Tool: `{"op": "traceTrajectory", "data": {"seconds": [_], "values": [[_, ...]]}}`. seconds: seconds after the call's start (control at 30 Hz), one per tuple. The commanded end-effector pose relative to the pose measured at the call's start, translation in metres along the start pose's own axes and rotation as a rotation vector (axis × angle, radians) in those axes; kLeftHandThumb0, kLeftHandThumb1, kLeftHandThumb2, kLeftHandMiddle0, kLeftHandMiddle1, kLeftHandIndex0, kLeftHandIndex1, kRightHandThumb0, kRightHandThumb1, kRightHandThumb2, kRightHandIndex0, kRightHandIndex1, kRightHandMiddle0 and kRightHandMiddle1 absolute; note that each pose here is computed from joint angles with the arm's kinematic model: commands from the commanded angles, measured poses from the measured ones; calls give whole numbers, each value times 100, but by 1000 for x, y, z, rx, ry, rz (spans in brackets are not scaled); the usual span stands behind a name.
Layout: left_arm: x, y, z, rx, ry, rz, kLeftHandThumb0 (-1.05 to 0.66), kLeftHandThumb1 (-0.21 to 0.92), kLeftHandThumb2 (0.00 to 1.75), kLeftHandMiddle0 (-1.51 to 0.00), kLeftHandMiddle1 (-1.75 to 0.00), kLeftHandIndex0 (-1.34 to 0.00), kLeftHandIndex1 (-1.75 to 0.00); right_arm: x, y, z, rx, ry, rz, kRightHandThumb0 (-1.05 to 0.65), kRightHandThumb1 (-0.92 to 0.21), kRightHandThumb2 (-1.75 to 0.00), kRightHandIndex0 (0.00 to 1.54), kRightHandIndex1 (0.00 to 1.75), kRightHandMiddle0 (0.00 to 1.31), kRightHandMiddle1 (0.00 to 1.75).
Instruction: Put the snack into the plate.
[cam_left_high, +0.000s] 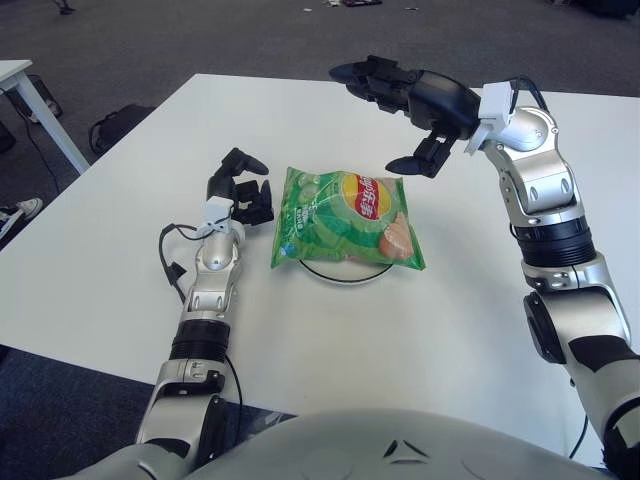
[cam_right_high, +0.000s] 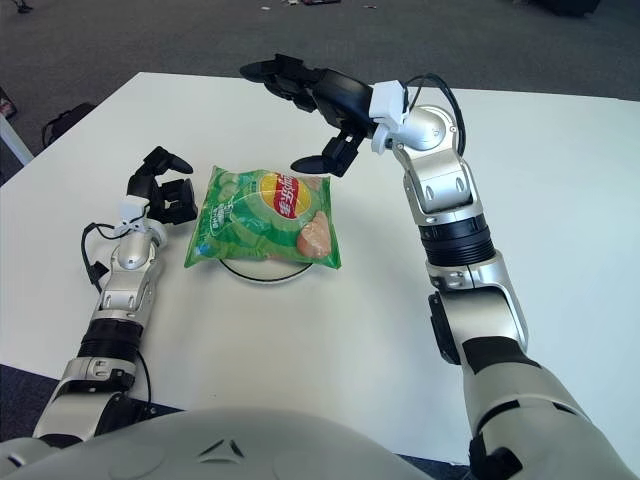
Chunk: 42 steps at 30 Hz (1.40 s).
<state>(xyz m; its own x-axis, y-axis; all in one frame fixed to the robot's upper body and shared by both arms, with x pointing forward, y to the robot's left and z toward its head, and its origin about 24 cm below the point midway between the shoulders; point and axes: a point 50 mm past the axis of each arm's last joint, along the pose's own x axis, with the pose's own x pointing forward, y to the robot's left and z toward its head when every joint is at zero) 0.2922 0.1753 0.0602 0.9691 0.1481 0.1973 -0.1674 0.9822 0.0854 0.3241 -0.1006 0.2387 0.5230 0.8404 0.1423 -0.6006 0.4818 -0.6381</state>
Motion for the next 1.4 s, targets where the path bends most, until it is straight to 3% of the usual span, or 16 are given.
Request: {"op": "traceTrajectory", "data": {"seconds": [0.0,0.67,0.7,0.73,0.77,0.8,0.83,0.93,1.03,1.07,1.2,1.37], "values": [[-27,2,-34,-1,156,18,-47,34,129,-130,-175,-59,-175,4,-3,9,-33,-21,-3,-60,-20,-104,0,0,0,34],[-27,3,-32,9,154,24,-48,32,132,-131,-175,-61,-175,5,-3,10,-33,-21,-3,-60,-20,-104,0,0,0,34],[-27,3,-32,9,154,24,-48,32,132,-131,-175,-61,-175,-30,-5,-26,-357,263,-253,-60,-20,-104,0,0,0,34],[-27,3,-32,9,154,24,-48,32,131,-131,-175,-61,-175,-58,0,-43,-649,399,-356,-71,-46,-105,5,3,0,41],[-27,3,-32,8,155,24,-48,32,131,-131,-175,-61,-175,-73,7,-51,-851,444,-381,-75,-55,-105,7,5,0,44],[-27,3,-32,7,155,24,-48,32,131,-132,-175,-61,-175,-77,11,-54,-935,444,-389,-80,-69,-106,10,7,0,47],[-27,3,-32,6,155,25,-48,33,131,-132,-175,-60,-175,-74,10,-54,-923,437,-397,-84,-77,-107,11,8,0,48],[-27,3,-32,20,153,31,-47,33,129,-132,-175,-60,-175,-71,10,-55,-859,401,-448,-89,-87,-107,13,11,0,48],[-27,4,-31,35,150,37,-47,34,129,-131,-175,-59,-175,-71,11,-56,-787,375,-490,-91,-90,-107,13,15,0,45],[-27,4,-31,36,150,38,-47,34,129,-130,-175,-59,-175,-71,12,-56,-780,373,-495,-91,-91,-106,9,24,0,43],[-28,4,-30,41,146,34,-47,34,128,-129,-175,-59,-175,-68,13,-61,-421,350,-603,-92,-92,-104,2,45,0,36],[-28,4,-30,37,149,26,-47,35,128,-130,-175,-59,-175,-67,13,-62,-320,346,-670,-93,-92,-103,0,62,0,30]]}}
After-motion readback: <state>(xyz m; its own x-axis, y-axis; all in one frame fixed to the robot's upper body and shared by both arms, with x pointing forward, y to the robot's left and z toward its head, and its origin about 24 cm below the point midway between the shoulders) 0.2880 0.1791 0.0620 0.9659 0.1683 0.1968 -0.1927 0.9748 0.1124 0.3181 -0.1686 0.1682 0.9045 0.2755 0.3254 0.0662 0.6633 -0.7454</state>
